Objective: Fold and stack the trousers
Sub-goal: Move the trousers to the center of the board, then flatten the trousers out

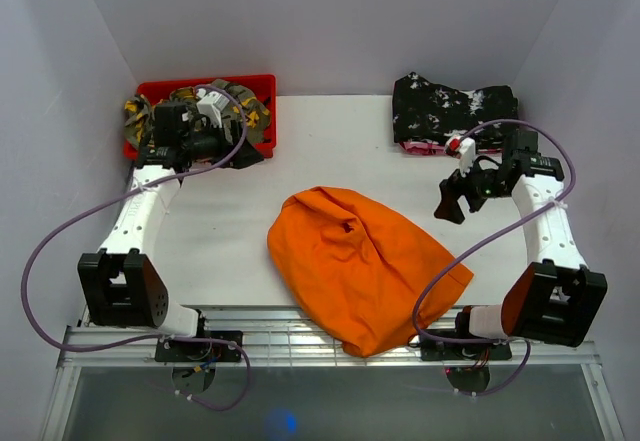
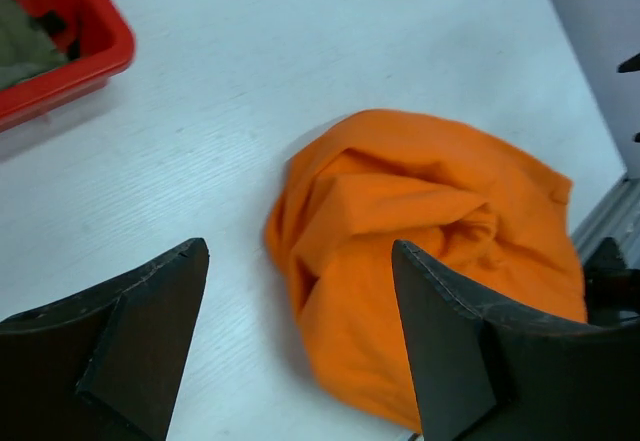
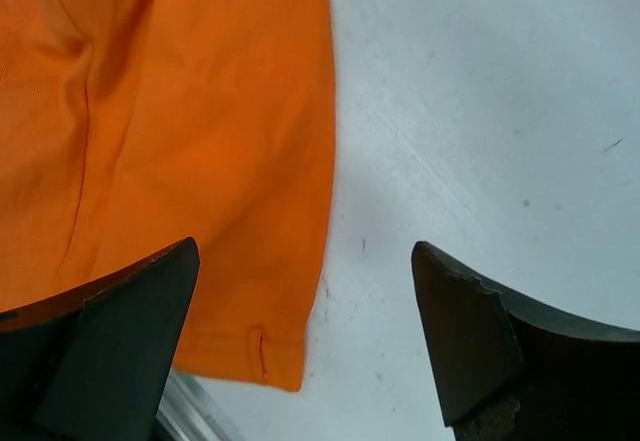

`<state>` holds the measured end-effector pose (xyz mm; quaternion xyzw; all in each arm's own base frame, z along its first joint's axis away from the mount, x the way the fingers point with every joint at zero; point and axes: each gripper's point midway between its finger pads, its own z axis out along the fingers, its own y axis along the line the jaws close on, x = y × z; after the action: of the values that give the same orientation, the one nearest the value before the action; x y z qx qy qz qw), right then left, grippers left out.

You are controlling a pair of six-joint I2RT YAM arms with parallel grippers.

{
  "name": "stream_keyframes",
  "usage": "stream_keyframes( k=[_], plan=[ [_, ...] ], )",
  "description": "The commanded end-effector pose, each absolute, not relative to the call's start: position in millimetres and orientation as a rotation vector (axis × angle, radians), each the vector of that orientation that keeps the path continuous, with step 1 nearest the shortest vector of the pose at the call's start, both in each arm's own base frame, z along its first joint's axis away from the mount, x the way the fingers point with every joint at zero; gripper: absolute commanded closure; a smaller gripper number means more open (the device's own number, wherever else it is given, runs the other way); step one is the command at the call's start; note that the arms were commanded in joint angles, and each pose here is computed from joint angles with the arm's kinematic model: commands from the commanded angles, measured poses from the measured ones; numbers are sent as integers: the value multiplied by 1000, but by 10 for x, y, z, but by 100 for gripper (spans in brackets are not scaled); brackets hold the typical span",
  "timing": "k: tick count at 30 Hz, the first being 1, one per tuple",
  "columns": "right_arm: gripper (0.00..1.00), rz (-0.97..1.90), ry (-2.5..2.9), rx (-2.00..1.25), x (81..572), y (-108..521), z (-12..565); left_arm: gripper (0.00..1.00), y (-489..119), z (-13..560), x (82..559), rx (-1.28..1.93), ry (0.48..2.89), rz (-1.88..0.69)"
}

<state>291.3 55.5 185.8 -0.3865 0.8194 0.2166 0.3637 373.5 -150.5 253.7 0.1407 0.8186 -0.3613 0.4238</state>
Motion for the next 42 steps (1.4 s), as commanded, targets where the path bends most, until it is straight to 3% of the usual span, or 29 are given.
stream_keyframes(
  k=[1, 3, 8, 11, 16, 19, 20, 21, 22, 24, 25, 27, 32, 35, 36, 38, 39, 41, 42],
  plan=[
    [7, 592, 2317, -1151, 2466, 396, 1478, 16, -1255, 2455, 3539, 648, 2082, -762],
    [8, 590, 2418, -1165, 2362, 300, 1282, 14, -1299, 2276, 3324, 748, 2131, -841],
    [10, 592, 2644, -1135, 2181, 128, 762, 9, -1352, 1930, 3300, 934, 2112, -911],
    [10, 599, 2760, -1120, 2070, 52, 521, 2, -1433, 1810, 3494, 948, 2125, -943],
    [3, 675, 2837, -1140, 1923, 53, 283, 2, -1777, 1627, 3870, 1037, 2094, -877],
    [17, 730, 2838, -1170, 1837, 88, 260, 2, -2015, 1523, 4112, 1049, 2079, -835],
    [36, 704, 2830, -1203, 1839, 51, 247, 2, -2090, 1557, 4208, 1044, 2040, -837],
    [47, 692, 2827, -1227, 1817, 32, 230, 2, -2189, 1530, 4264, 1030, 2044, -866],
    [67, 654, 2815, -1244, 1838, 3, 244, 2, -2256, 1521, 4302, 1033, 2037, -874],
    [87, 552, 2788, -1271, 1936, -96, 271, 2, -2422, 1380, 4337, 1070, 2044, -891],
    [92, 488, 2748, -1274, 2054, -136, 360, 2, -2483, 1371, 4358, 1100, 2026, -879],
    [92, 267, 2619, -1277, 2494, -304, 702, 2, -2770, 1187, 4252, 1187, 2009, -911],
    [92, 147, 2508, -1254, 2898, -362, 1086, 2, -2940, 921, 4011, 1274, 2022, -953],
    [92, 67, 2436, -1243, 3123, -409, 1320, 13, -2931, 757, 3940, 1284, 2077, -922],
    [92, 44, 2415, -1240, 3174, -424, 1390, 30, -2921, 745, 3944, 1276, 2086, -913],
    [92, -38, 2349, -1239, 3303, -490, 1572, 50, -2792, 778, 4065, 1214, 2128, -788],
    [92, -90, 2310, -1236, 3353, -528, 1700, 71, -2722, 832, 4116, 1180, 2134, -748],
    [92, -198, 2257, -1246, 3449, -661, 1823, 98, -2453, 1109, 4243, 1047, 2134, -668],
    [92, -243, 2237, -1247, 3436, -714, 1866, 100, -2338, 1238, 4274, 991, 2129, -634]
  ],
)
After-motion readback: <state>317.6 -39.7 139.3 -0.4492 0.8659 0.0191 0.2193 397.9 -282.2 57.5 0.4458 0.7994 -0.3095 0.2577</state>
